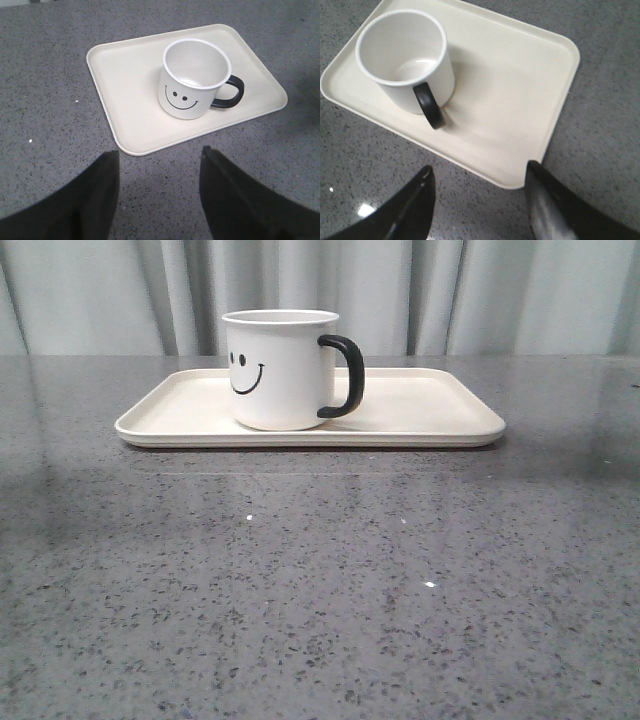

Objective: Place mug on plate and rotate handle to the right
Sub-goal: 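Raise the left gripper away and bring the right gripper above the mug, then lower the right gripper into the mug and pinch its rim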

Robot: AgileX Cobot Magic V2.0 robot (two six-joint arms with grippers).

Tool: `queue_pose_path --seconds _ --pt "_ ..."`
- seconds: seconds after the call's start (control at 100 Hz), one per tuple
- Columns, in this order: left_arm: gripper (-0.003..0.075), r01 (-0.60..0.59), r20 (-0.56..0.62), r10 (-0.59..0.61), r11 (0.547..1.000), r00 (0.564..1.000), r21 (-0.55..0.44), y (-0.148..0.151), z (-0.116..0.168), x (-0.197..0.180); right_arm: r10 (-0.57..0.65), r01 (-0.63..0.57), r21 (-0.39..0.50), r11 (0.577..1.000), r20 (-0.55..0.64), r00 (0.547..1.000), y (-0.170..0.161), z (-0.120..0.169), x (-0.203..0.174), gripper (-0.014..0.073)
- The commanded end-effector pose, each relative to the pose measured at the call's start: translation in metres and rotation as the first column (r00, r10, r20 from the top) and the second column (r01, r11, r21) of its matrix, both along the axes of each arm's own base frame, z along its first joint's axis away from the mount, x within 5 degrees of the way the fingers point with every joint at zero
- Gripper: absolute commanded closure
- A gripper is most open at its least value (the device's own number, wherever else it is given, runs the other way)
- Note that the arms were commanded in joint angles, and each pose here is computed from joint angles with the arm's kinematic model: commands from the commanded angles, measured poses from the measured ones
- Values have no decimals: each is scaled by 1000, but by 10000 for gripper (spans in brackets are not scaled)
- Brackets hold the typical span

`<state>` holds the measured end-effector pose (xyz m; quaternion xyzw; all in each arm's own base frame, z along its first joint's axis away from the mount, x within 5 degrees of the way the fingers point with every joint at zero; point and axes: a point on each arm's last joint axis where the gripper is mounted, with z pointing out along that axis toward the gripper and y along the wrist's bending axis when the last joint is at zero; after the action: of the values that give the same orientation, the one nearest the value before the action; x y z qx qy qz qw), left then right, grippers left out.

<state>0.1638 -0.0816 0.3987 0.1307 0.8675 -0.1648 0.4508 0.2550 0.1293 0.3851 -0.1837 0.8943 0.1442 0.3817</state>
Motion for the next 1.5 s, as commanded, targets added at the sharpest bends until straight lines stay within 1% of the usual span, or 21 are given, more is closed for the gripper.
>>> queue_pose_path --seconds 0.0,0.22,0.42,0.62,0.8,1.17,1.24,1.31,1.32,1.33,1.47,1.49 --pt "355 9 114 0 997 993 -80 3 16 -12 3 -7 53 999 69 998 11 20 11 182" --pt "355 16 141 -1 994 990 -107 9 21 -27 37 -38 38 999 28 999 44 16 52 182" --pt "355 20 131 -5 993 991 -117 9 20 -28 49 -48 47 998 -7 999 64 12 84 182" --pt "355 20 131 -5 993 991 -117 9 20 -28 49 -47 55 997 -31 998 79 9 107 182" --pt "355 20 131 -5 993 991 -117 9 20 -28 42 -38 60 997 -62 997 89 2 121 182" --pt "355 20 131 -5 993 991 -117 9 20 -28 37 -34 26 999 -147 989 99 -29 135 187" --pt "355 20 131 -5 993 991 -117 9 20 -28 35 -32 23 999 -155 987 99 -31 136 235" --pt "355 20 131 -5 993 991 -117 9 20 -28 35 -32 21 999 -160 986 99 -32 136 322" --pt "355 20 131 -5 993 991 -117 9 20 -28 34 -31 22 999 -161 986 99 -32 136 352" --pt "355 20 131 -5 993 991 -117 9 20 -28 34 -31 21 999 -161 986 99 -32 136 352" --pt "355 20 131 -5 993 991 -117 9 20 -28 34 -32 18 999 -169 985 99 -33 135 579" --pt "355 20 131 -5 993 991 -117 9 20 -28 34 -32 17 999 -170 985 99 -33 135 598"
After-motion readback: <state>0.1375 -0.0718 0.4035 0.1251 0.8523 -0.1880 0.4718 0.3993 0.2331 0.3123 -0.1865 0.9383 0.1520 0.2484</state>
